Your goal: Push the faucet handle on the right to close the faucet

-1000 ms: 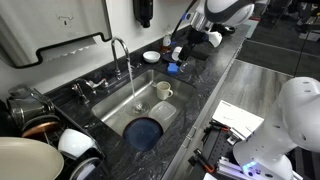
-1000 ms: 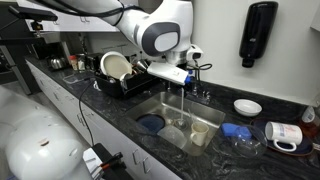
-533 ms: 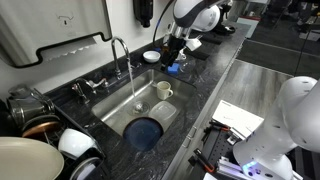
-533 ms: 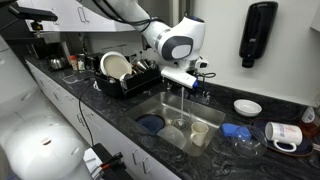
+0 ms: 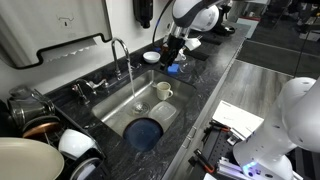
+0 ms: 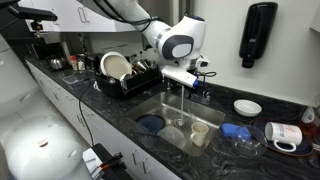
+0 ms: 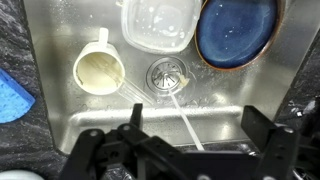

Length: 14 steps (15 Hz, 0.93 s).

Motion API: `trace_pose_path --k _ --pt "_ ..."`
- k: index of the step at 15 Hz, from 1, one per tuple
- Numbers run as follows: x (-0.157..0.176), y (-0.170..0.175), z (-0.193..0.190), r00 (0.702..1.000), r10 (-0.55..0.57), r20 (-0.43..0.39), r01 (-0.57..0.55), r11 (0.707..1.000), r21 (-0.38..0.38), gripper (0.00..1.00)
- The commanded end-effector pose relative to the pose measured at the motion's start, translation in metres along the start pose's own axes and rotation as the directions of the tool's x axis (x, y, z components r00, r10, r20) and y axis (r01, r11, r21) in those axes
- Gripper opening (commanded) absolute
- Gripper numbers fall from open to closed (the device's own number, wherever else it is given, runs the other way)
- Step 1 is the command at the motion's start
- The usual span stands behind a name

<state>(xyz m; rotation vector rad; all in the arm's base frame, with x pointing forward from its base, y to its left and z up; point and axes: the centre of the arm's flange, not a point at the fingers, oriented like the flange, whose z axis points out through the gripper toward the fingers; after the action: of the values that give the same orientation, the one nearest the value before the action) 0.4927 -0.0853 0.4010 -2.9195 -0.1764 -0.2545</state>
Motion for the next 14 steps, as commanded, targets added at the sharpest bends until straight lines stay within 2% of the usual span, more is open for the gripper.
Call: trace_pose_path --k 1,5,6,7,9,14 --pt "0.033 0.009 0.001 1.0 0.015 -0.015 -0.015 1.0 0.005 1.0" --pt "0.065 0.012 0.006 0.999 0.018 -0.026 -0.018 1.0 -0.006 1.0" --pt "0.074 0.013 0.009 0.999 0.029 -0.026 -0.029 1.0 -0.005 0.96" --pt "0.083 0.015 0.013 0.999 0.036 -0.027 -0.036 0.999 -0.001 0.74" --pt "0.099 0.019 0.02 0.998 0.049 -0.028 -0.049 0.999 0.011 0.68" --pt "0.134 0.033 0.039 0.997 0.063 -0.034 -0.06 0.995 0.085 0.32"
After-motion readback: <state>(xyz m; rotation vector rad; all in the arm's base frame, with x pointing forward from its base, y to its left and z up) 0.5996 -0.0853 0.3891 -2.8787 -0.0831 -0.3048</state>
